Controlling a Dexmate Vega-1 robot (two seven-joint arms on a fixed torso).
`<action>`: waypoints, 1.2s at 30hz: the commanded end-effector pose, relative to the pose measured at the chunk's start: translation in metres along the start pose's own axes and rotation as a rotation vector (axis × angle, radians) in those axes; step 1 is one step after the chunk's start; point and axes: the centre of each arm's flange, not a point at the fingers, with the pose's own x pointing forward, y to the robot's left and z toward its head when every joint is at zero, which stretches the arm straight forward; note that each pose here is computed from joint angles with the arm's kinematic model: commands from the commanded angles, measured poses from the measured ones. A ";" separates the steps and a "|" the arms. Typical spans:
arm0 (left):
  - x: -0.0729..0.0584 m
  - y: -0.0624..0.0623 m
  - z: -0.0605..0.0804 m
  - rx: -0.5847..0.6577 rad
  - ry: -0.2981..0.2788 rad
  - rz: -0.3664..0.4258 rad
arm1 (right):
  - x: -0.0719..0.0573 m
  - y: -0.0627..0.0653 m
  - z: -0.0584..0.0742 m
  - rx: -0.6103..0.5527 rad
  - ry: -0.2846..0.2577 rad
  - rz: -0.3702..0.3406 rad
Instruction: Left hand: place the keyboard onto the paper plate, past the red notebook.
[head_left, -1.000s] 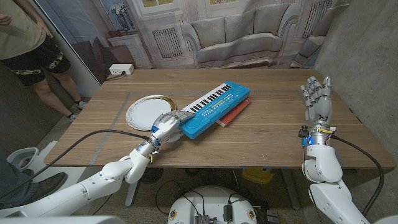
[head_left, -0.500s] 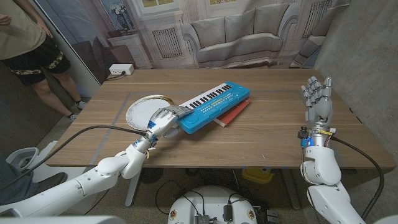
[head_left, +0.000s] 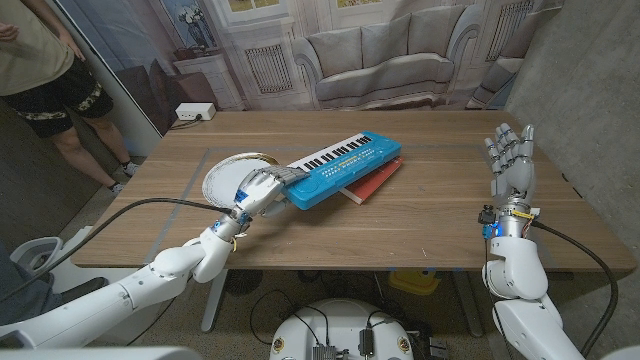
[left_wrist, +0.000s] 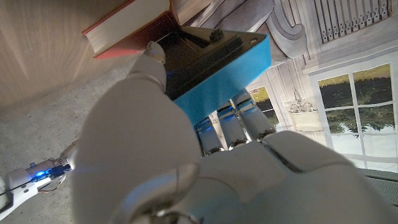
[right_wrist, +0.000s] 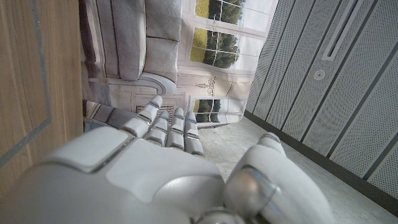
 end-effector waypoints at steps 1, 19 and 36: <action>0.016 0.011 -0.014 0.036 -0.036 0.047 | -0.002 0.003 0.000 0.001 -0.008 -0.009; 0.036 0.030 -0.029 0.102 -0.101 0.112 | -0.013 0.005 0.001 0.002 -0.019 -0.024; 0.048 0.048 -0.036 0.162 -0.112 0.182 | -0.014 0.004 0.003 0.003 -0.020 -0.017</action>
